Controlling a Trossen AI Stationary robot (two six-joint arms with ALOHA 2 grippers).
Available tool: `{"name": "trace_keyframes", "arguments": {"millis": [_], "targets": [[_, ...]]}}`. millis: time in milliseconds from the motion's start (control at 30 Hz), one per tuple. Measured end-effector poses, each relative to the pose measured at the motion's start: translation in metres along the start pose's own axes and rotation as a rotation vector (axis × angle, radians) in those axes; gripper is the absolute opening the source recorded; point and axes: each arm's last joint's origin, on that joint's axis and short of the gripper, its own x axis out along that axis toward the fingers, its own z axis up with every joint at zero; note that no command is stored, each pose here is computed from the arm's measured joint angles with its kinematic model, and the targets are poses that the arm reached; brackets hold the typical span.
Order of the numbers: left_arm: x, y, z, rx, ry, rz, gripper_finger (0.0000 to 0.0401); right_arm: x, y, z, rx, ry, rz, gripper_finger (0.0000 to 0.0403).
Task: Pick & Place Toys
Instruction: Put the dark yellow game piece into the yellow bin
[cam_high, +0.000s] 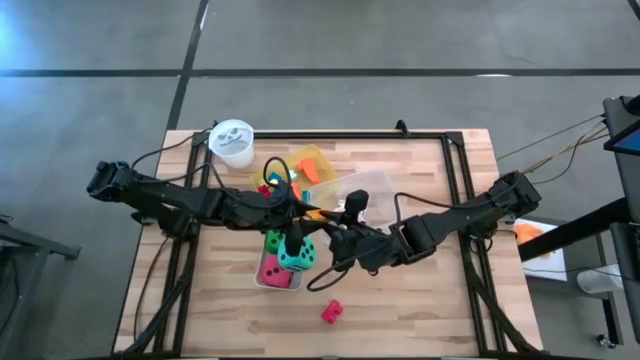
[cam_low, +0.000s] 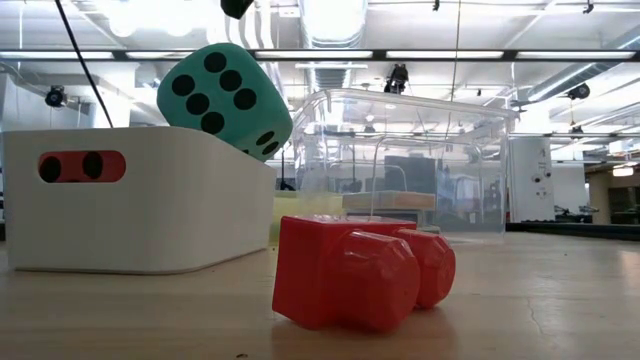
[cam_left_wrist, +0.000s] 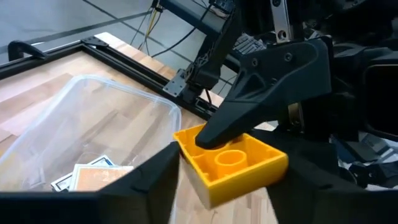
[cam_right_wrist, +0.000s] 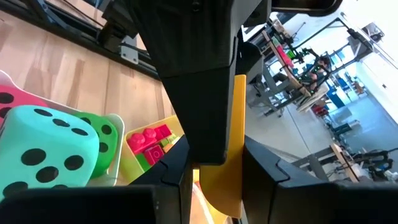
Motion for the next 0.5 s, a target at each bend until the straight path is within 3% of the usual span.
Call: {"name": "trace_keyframes", "arguments": {"millis": [167, 333, 500], "targets": [[0.0001, 0.0008, 0.0004, -0.004, -0.006, 0.012, 0.0138, 0.0, -0.0002, -0.0005, 0.014, 0.007, -0.011, 0.0084], [0.0001, 0.0009, 0.0005, -0.012, -0.005, 0.012, 0.0132, -0.0001, -0.0002, -0.0005, 0.035, 0.008, -0.015, 0.0085], [0.0001, 0.0007, 0.0001, -0.014, 0.004, 0.003, 0.0131, -0.0009, 0.0002, 0.0017, 0.078, -0.012, 0.006, 0.0167]]}}
